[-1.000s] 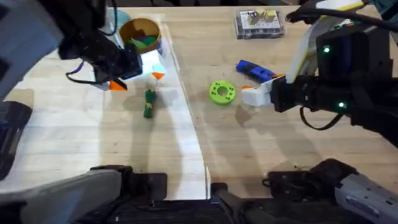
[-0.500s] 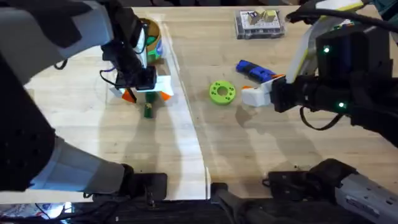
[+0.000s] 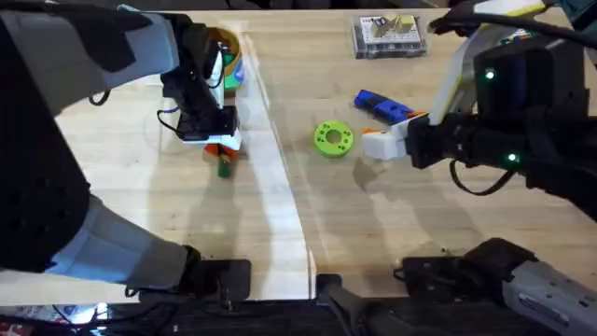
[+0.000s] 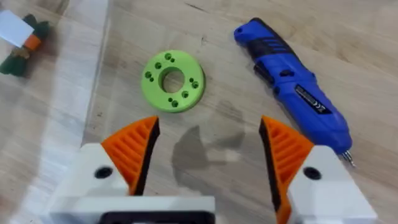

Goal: Pick up the gripper from the table and insert it into the empty holder that is missing its gripper. Then pick up a screw, insert it into the mounting hole, and use the screwdriver to tighten it. Finally, clean up the table by picking up the vegetable and placing it into the bucket.

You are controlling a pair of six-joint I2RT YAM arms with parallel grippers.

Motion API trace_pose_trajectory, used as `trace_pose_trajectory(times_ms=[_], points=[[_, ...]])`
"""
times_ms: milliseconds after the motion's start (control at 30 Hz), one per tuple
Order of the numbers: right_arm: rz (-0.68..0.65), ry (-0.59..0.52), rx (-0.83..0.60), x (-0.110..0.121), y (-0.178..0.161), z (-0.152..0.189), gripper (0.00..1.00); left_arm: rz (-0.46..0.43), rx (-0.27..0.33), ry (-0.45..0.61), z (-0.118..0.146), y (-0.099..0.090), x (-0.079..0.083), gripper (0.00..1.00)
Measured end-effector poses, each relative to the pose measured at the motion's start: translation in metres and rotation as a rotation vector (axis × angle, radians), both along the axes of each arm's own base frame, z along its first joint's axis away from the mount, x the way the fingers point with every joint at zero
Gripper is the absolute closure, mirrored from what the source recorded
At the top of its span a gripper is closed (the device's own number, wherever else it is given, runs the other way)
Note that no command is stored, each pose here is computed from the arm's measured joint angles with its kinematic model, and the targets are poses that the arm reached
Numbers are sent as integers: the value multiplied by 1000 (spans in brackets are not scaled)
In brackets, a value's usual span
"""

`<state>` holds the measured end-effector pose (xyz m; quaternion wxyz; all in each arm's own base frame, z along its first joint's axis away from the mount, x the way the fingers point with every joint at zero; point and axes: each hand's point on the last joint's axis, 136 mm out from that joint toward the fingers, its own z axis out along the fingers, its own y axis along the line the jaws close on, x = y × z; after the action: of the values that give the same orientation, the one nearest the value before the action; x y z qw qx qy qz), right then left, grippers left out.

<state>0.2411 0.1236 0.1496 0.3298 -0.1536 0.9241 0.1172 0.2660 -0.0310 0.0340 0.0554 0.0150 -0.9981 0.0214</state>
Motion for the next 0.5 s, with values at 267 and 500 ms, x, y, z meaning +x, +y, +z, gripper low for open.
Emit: trace_pose_trajectory(times_ms=[267, 500], points=[[0, 0, 0, 0, 0, 0, 44, 23, -4, 75, 6, -1, -17, 981], [0, 0, 0, 0, 0, 0, 44, 33, -64, -71, 77, -12, 19, 981]])
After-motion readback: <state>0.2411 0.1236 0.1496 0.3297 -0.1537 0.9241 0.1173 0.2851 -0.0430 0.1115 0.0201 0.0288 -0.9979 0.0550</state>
